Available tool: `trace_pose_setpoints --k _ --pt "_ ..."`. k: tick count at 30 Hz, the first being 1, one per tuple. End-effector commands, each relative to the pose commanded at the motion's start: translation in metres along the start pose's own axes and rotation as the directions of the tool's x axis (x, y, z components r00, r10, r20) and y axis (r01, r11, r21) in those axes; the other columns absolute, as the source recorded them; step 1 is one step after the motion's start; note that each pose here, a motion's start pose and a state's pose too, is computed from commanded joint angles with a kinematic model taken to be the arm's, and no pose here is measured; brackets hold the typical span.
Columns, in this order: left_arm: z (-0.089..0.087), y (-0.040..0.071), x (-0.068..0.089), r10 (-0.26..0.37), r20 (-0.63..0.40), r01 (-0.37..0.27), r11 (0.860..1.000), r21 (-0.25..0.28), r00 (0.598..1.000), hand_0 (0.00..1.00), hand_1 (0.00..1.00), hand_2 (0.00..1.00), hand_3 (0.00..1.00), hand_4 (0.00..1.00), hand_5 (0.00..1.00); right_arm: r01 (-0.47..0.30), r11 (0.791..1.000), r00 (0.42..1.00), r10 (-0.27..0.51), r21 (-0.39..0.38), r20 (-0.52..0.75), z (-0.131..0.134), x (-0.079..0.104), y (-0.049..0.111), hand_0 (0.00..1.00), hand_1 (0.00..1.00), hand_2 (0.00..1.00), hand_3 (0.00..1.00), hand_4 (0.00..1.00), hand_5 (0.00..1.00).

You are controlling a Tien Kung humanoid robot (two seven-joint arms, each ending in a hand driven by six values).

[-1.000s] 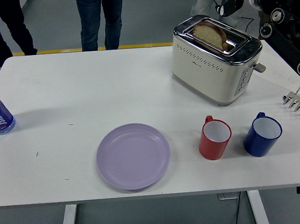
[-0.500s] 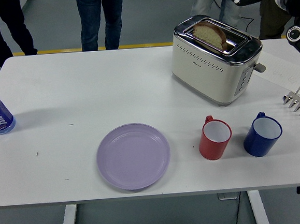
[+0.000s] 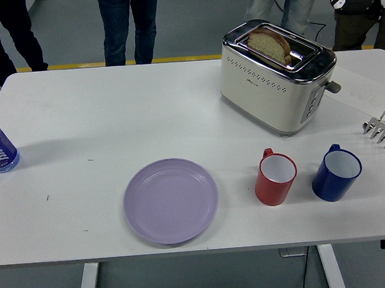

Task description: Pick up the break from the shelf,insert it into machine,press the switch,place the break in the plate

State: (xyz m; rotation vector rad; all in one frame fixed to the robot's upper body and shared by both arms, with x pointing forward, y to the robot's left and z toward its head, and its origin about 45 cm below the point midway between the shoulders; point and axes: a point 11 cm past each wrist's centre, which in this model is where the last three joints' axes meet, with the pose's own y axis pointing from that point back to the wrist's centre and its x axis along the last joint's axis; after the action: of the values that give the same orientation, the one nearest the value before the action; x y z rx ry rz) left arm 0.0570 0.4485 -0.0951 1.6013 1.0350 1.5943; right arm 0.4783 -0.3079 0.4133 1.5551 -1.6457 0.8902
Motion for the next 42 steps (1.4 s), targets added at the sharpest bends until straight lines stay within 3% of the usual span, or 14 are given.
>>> trace_pose_setpoints --k 21,42 --pt "-0.003 0.000 -0.003 -0.005 0.000 0.005 1.000 0.005 1.000 0.632 0.482 0.453 0.538 0.334 0.801 -0.018 0.998 0.998 0.022 -0.059 0.066 0.047 -0.004 0.023 0.354 0.351 0.517 0.776 0.503 0.388" --pt "-0.014 -0.002 -0.005 -0.009 0.017 0.008 1.000 0.023 1.000 0.631 0.486 0.459 0.538 0.330 0.804 0.022 0.993 0.989 -0.005 -0.117 0.145 0.088 -0.035 0.047 0.329 0.301 0.489 0.774 0.498 0.394"
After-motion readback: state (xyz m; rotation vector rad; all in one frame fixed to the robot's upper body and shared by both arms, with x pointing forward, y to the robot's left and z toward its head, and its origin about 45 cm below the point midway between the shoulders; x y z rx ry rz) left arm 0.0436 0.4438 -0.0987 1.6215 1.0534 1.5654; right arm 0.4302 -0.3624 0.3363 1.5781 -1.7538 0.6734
